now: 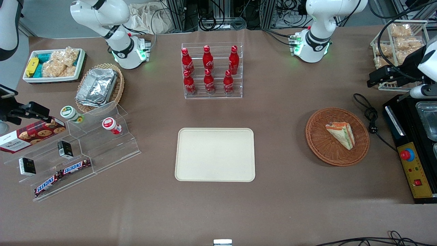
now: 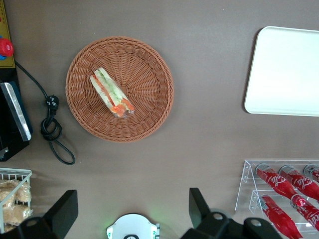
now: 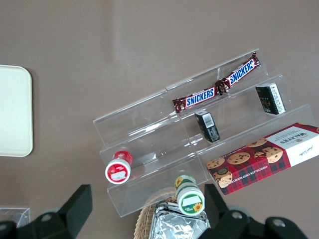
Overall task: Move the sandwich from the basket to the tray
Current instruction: 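Move the left gripper from rest toward the wicker basket, then lower the open left gripper over the sandwich in the basket, then close the left gripper on the sandwich and lift it, then carry the sandwich over the cream tray and lower it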
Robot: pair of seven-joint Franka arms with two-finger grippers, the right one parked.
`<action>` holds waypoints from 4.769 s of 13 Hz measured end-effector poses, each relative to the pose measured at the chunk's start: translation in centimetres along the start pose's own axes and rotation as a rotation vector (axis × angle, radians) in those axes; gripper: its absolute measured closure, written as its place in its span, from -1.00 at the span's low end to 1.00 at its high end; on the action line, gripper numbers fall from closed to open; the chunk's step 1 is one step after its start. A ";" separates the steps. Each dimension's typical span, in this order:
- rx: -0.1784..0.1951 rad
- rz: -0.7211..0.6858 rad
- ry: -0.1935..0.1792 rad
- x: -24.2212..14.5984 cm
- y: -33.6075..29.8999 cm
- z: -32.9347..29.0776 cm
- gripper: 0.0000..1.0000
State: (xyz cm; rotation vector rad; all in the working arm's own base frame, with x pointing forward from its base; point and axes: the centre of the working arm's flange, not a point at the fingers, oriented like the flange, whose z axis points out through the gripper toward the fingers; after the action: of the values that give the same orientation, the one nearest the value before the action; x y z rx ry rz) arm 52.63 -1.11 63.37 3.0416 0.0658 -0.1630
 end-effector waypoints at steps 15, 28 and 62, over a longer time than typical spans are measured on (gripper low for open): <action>0.094 -0.199 0.049 4.6 -2.1 19.0 -0.99; 0.110 -0.519 0.028 7.0 -6.9 37.2 -0.98; -0.099 0.127 0.131 6.6 33.8 41.4 -0.19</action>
State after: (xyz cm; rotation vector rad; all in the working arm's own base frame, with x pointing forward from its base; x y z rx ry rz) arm 56.50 -38.44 24.83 2.9421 -0.1069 0.0477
